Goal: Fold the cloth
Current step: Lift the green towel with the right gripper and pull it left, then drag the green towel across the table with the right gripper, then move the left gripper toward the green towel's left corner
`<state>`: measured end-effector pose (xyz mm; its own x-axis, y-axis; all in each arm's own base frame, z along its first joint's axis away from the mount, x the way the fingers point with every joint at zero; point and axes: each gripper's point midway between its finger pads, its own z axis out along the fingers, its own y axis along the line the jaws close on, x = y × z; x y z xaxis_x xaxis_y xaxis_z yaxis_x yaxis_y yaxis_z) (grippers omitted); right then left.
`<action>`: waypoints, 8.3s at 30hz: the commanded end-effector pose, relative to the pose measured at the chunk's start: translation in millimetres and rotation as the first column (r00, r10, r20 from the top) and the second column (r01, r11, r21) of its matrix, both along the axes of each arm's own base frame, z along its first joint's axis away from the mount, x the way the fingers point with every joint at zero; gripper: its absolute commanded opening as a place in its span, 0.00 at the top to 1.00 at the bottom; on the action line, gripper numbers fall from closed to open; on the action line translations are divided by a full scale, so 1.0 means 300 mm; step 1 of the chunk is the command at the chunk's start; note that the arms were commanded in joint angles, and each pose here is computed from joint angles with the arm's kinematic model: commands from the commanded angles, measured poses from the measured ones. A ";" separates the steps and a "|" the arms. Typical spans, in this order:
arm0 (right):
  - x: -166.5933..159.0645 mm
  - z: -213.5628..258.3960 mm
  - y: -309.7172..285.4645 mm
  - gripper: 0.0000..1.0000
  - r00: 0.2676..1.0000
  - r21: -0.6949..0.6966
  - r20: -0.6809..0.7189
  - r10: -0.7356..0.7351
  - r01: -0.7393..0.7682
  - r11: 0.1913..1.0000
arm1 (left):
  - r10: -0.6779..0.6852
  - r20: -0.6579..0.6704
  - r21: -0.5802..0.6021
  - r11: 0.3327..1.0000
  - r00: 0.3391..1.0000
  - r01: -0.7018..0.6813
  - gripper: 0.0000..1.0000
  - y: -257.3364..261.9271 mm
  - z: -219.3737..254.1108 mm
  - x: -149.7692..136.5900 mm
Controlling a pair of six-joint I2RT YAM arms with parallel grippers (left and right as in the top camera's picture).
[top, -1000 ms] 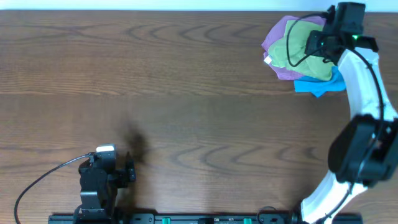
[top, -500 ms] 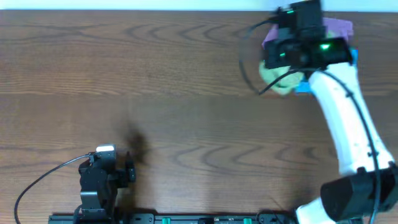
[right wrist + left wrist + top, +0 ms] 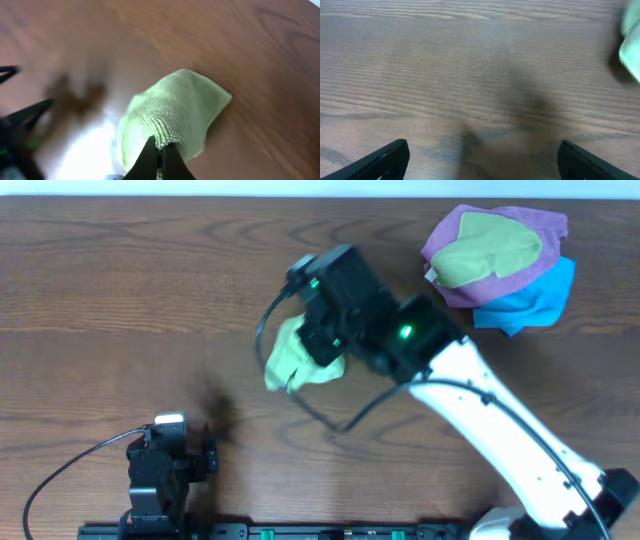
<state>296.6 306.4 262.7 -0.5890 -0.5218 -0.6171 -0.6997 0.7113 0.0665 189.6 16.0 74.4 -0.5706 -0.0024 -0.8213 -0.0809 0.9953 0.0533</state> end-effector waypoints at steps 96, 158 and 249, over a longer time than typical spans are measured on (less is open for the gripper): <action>0.266 -0.692 0.152 0.08 0.802 0.174 -0.593 -0.074 0.218 0.960 | 0.153 -0.285 -0.351 0.902 0.946 -0.252 0.05 -0.006 0.221 0.212; 0.564 -0.560 0.329 0.99 0.977 0.390 -0.199 -0.077 0.151 0.908 | 0.204 -0.285 -0.343 0.891 0.937 -0.299 0.05 0.047 0.225 0.194; 0.600 -0.840 -0.138 0.06 0.594 -0.054 -0.498 -0.632 0.706 0.706 | 0.189 -0.346 -0.598 0.710 0.919 -0.371 0.05 0.010 0.172 0.579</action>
<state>482.5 266.0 35.7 -0.9461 0.1671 -0.2774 0.0564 0.9285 0.3669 353.7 19.6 115.9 -0.6581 -0.6398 -0.3969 -0.4368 0.7538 -0.4908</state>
